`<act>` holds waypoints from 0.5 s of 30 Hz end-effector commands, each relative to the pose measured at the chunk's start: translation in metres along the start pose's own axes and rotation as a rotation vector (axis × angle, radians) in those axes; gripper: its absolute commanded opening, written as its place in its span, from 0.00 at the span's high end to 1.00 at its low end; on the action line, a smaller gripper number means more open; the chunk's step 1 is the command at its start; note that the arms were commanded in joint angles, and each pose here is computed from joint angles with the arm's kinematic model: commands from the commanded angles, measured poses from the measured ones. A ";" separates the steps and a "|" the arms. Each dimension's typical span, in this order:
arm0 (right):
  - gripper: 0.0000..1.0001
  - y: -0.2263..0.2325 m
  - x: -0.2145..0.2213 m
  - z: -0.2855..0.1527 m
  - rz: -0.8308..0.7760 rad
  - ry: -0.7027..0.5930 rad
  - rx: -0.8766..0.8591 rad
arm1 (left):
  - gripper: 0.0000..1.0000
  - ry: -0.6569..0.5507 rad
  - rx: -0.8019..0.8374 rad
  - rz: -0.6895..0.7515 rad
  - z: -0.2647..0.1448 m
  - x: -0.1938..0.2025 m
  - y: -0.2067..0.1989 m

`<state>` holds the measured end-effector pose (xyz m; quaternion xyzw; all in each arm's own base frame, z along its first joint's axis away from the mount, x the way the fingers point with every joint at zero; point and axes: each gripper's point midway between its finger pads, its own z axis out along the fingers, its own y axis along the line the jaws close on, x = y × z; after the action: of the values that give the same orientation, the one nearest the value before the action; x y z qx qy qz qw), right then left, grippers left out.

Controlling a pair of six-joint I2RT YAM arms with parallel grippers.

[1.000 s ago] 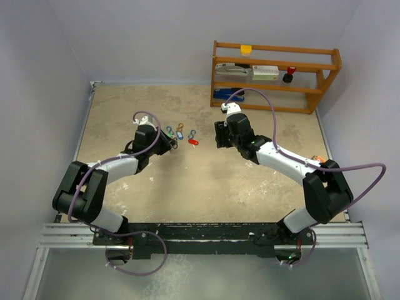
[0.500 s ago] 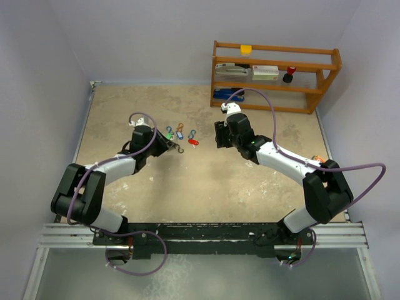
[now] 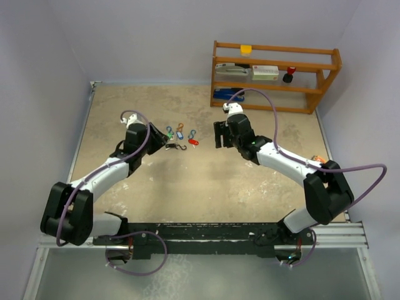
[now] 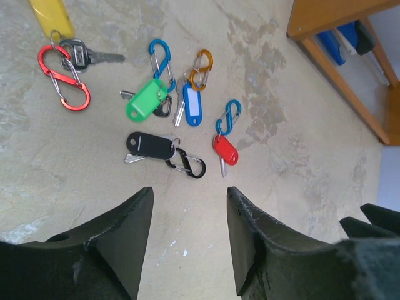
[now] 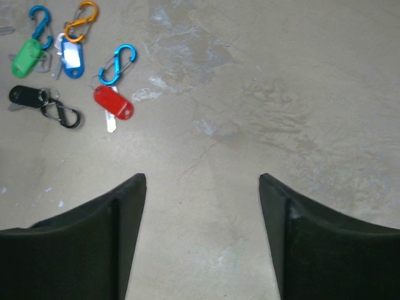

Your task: Put the keys on the keyring

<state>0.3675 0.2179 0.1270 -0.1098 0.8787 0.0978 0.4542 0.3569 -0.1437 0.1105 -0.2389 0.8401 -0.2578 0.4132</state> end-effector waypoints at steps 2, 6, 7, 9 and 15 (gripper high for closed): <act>0.01 -0.042 -0.012 -0.019 0.125 -0.071 0.198 | 0.51 -0.128 -0.019 0.017 -0.017 -0.040 -0.012; 0.00 -0.067 -0.009 -0.027 0.205 -0.080 0.307 | 0.39 -0.192 0.001 0.009 -0.030 -0.053 -0.017; 0.00 -0.072 -0.008 -0.029 0.216 -0.081 0.337 | 0.38 -0.203 0.006 0.009 -0.033 -0.056 -0.018; 0.00 -0.083 -0.006 -0.034 0.248 -0.087 0.407 | 0.36 -0.217 0.004 0.019 -0.038 -0.060 -0.020; 0.00 -0.095 0.001 -0.045 0.325 -0.108 0.477 | 0.33 -0.302 -0.044 0.018 -0.059 -0.079 -0.014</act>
<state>0.3661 0.1334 0.1338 0.0869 0.8764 -0.0173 0.4734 0.3519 -0.1127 0.1623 -0.2613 0.8050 -0.2202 0.4850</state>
